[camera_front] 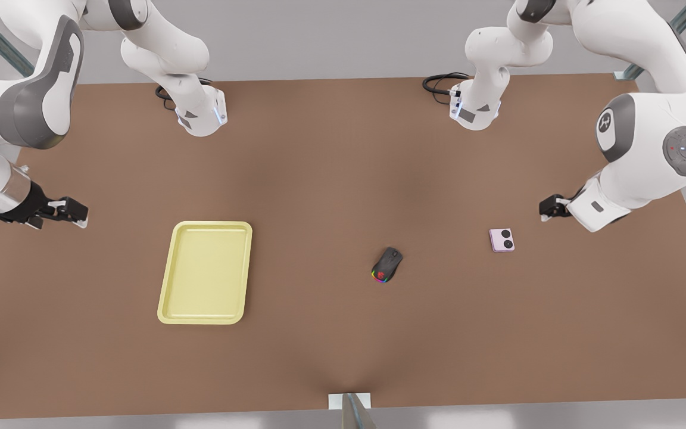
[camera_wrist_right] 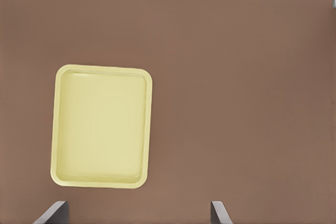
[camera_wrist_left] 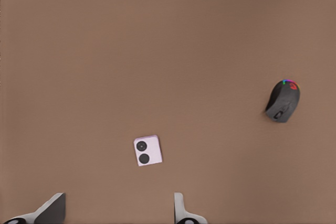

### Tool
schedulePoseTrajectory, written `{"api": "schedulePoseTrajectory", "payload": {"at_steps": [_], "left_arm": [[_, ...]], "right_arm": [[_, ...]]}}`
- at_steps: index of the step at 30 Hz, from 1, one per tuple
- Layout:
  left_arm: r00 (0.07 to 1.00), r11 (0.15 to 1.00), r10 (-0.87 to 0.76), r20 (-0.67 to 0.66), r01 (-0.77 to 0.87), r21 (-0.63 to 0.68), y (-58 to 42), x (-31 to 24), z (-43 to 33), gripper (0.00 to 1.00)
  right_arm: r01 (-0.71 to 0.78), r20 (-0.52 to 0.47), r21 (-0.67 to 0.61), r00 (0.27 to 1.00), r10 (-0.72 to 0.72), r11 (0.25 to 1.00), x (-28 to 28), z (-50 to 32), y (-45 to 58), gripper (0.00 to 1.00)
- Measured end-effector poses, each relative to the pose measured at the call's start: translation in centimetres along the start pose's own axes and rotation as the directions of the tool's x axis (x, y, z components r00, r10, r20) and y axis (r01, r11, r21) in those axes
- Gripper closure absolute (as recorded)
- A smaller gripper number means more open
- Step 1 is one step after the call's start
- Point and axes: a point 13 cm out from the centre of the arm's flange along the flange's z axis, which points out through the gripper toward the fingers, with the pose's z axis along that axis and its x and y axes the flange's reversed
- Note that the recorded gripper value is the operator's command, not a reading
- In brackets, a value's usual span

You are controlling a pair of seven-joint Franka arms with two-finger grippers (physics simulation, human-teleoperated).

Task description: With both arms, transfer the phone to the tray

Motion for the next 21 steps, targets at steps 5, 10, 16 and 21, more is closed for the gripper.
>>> {"api": "schedulePoseTrajectory", "payload": {"at_steps": [5, 10, 16, 21], "left_arm": [[0.997, 1.000, 0.020, -0.070, -0.019, 0.009, -0.5, -0.4, 7.3, 0.00], [0.988, 1.000, 0.009, -0.153, -0.005, 0.026, -0.1, 4.9, 20.8, 0.00], [0.996, 0.999, -0.033, -0.087, 0.035, 0.015, 2.1, 6.7, 29.5, 0.00], [0.998, 0.999, -0.052, -0.024, 0.053, 0.007, 2.0, 7.0, 34.1, 0.00]], "right_arm": [[0.011, 0.012, 0.001, 1.000, -0.011, 1.000, -0.3, -0.1, -0.1, 0.00], [0.020, 0.016, 0.003, 1.000, -0.020, 1.000, -0.4, -0.1, -0.1, 0.00], [0.028, 0.019, 0.003, 0.999, -0.028, 1.000, -0.4, -0.2, -0.1, 0.00], [0.033, 0.020, 0.003, 0.999, -0.033, 0.999, -0.5, -0.2, -0.1, 0.00]]}}
